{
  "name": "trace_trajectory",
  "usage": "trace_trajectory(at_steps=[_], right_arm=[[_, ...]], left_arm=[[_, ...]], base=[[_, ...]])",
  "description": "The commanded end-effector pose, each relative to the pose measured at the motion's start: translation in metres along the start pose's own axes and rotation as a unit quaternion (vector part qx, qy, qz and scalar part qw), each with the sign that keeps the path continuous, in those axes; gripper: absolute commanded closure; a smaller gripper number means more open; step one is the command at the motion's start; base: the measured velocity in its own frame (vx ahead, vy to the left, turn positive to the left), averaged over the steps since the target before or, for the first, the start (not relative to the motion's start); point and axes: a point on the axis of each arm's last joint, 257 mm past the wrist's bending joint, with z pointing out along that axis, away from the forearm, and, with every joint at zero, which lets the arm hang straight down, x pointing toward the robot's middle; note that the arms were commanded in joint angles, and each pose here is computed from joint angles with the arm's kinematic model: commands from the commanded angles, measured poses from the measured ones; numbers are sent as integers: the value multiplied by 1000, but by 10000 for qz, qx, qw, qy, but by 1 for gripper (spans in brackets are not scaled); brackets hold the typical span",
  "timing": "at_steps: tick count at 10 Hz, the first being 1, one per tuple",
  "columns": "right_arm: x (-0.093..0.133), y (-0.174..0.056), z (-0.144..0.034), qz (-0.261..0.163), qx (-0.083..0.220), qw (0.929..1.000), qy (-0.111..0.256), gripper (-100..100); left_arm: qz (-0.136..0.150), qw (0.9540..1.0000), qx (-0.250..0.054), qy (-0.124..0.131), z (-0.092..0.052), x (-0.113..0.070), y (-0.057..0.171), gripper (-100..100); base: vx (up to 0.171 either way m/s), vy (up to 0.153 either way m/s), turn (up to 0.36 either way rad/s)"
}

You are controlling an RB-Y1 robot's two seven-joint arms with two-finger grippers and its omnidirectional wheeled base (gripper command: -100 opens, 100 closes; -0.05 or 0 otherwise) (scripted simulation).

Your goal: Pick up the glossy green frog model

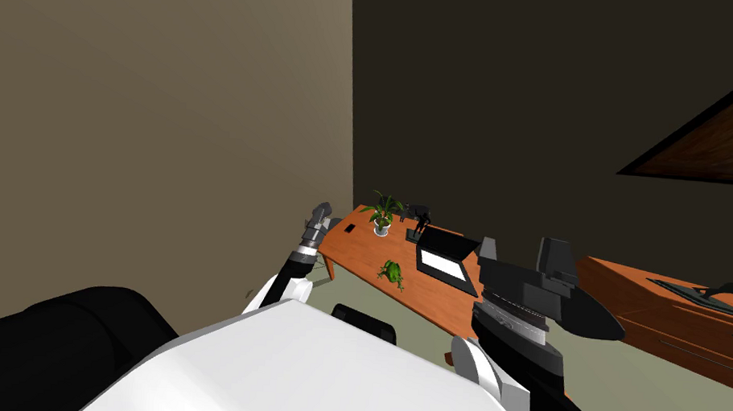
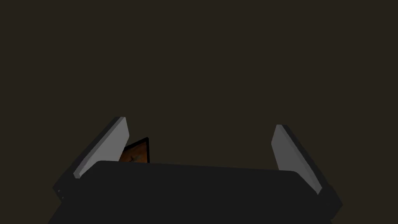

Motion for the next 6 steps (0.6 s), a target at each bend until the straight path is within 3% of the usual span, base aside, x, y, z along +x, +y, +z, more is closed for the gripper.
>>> trace_trajectory(at_steps=[1, 6], right_arm=[[-1, -3, -2, 244, 34, 9997, 57, -100], [-11, -11, -6, 892, 146, 9959, -36, -100]], left_arm=[[0, 10000, 0, 0, 0, 0, 0, 0], [0, 10000, 0, 0, 0, 0, 0, 0]], base=[[-40, 25, -15], [-25, 48, -7]])
